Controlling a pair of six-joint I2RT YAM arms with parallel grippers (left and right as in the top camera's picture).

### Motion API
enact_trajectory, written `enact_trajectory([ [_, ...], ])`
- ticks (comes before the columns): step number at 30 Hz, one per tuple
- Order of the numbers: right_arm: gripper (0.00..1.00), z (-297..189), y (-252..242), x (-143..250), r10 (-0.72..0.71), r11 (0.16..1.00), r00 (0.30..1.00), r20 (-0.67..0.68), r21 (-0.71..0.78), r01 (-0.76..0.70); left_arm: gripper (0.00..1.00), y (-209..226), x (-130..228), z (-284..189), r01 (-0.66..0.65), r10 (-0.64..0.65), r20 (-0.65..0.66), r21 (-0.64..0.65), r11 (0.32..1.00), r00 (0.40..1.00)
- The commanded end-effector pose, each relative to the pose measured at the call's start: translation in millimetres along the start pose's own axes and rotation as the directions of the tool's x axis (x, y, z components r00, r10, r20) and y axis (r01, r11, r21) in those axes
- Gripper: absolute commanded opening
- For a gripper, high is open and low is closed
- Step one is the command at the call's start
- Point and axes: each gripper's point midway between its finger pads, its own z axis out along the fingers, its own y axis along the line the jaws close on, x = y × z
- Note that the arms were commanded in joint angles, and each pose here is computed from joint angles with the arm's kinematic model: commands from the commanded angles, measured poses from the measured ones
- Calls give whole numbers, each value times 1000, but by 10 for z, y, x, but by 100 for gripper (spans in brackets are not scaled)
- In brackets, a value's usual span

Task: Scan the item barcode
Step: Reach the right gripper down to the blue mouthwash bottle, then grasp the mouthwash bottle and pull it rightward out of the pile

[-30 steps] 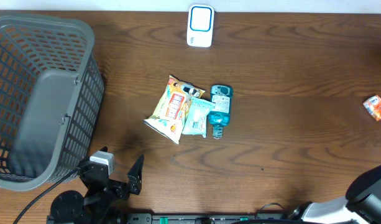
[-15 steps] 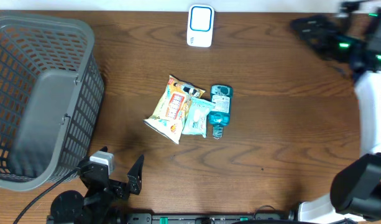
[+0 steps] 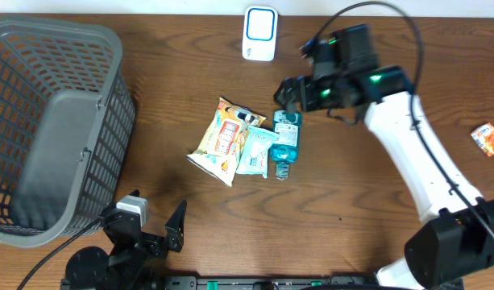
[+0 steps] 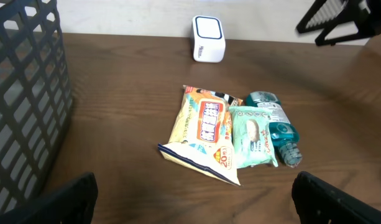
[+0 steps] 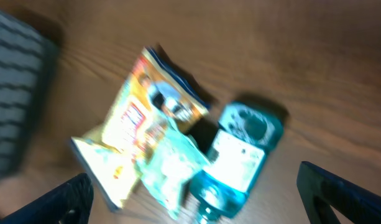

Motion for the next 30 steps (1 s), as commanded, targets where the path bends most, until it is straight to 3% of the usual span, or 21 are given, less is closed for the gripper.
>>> enact_trajectory([
  [1, 99, 217, -194, 189, -66, 977, 995, -73, 198, 79, 98, -25, -23, -17, -2, 2, 10, 11, 1000, 1000],
  [5, 99, 439, -165, 436, -81, 971, 985, -154, 209, 113, 98, -25, -23, -17, -2, 2, 10, 11, 1000, 1000],
  [16, 99, 906, -229, 1011, 40, 976, 949, -312, 215, 29, 98, -25, -23, -17, -2, 2, 10, 11, 1000, 1000],
  [23, 99, 1022, -328, 1043, 5, 914, 957, -288, 391, 113, 98, -24, -23, -17, -2, 2, 10, 10, 1000, 1000],
  [30, 99, 1152, -311, 1217, 96, 887, 952, -289, 460, 51, 98, -25, -23, -17, -2, 2, 10, 11, 1000, 1000],
])
